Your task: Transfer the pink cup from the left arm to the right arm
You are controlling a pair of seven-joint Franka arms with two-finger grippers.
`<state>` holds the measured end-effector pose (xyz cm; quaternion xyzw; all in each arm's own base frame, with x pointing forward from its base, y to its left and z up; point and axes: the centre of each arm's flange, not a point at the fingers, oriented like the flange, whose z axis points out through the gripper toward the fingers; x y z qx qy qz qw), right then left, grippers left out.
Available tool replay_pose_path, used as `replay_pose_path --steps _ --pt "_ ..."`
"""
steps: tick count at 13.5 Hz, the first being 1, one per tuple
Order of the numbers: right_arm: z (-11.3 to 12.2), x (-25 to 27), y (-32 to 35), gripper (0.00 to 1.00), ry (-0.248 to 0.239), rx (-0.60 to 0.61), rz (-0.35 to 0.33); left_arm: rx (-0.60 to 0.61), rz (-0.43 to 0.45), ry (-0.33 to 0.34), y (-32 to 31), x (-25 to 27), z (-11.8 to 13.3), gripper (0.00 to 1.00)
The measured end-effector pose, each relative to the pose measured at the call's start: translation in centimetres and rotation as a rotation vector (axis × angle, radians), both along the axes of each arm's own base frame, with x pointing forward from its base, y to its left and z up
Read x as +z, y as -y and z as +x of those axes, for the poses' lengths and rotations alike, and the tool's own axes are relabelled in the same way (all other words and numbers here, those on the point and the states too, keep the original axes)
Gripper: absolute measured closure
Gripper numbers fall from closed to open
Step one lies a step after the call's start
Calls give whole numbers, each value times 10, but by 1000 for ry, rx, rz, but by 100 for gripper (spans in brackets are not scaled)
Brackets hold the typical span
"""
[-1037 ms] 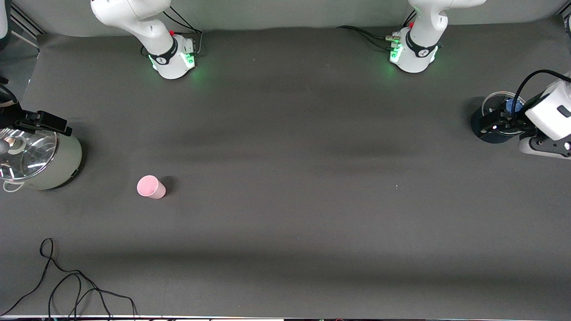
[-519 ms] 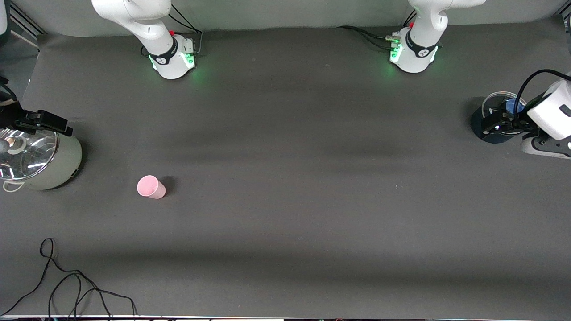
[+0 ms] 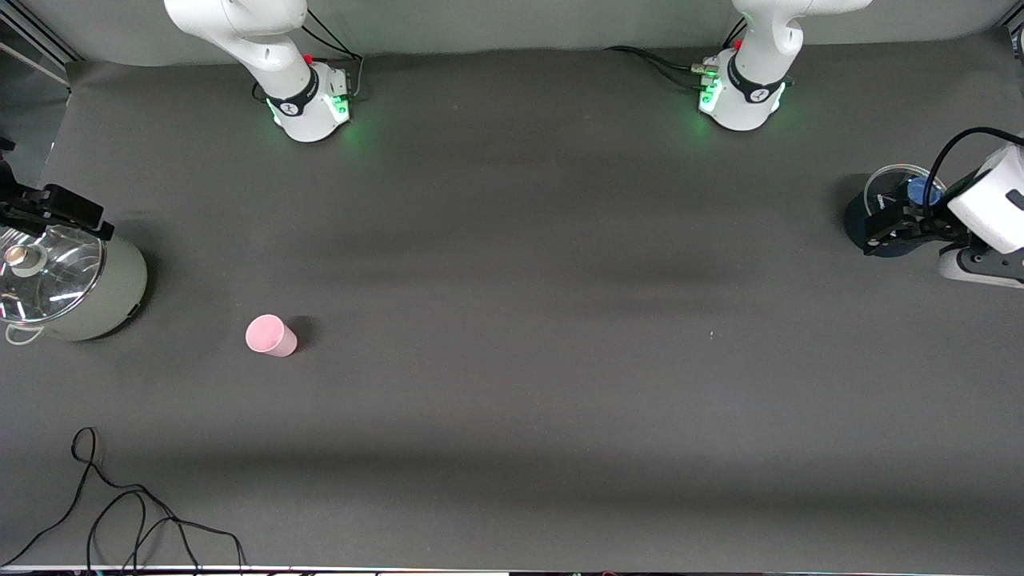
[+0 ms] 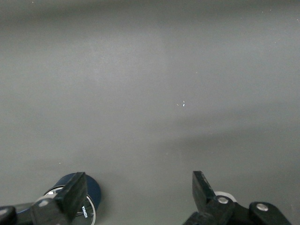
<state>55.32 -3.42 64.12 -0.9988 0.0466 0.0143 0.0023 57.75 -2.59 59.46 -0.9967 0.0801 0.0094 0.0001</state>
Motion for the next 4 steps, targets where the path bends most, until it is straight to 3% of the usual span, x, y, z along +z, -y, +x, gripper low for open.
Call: replay_pose_path --steps 4 --pt "0 -1 0 0 -1 1 1 2 0 0 -1 -1 1 0"
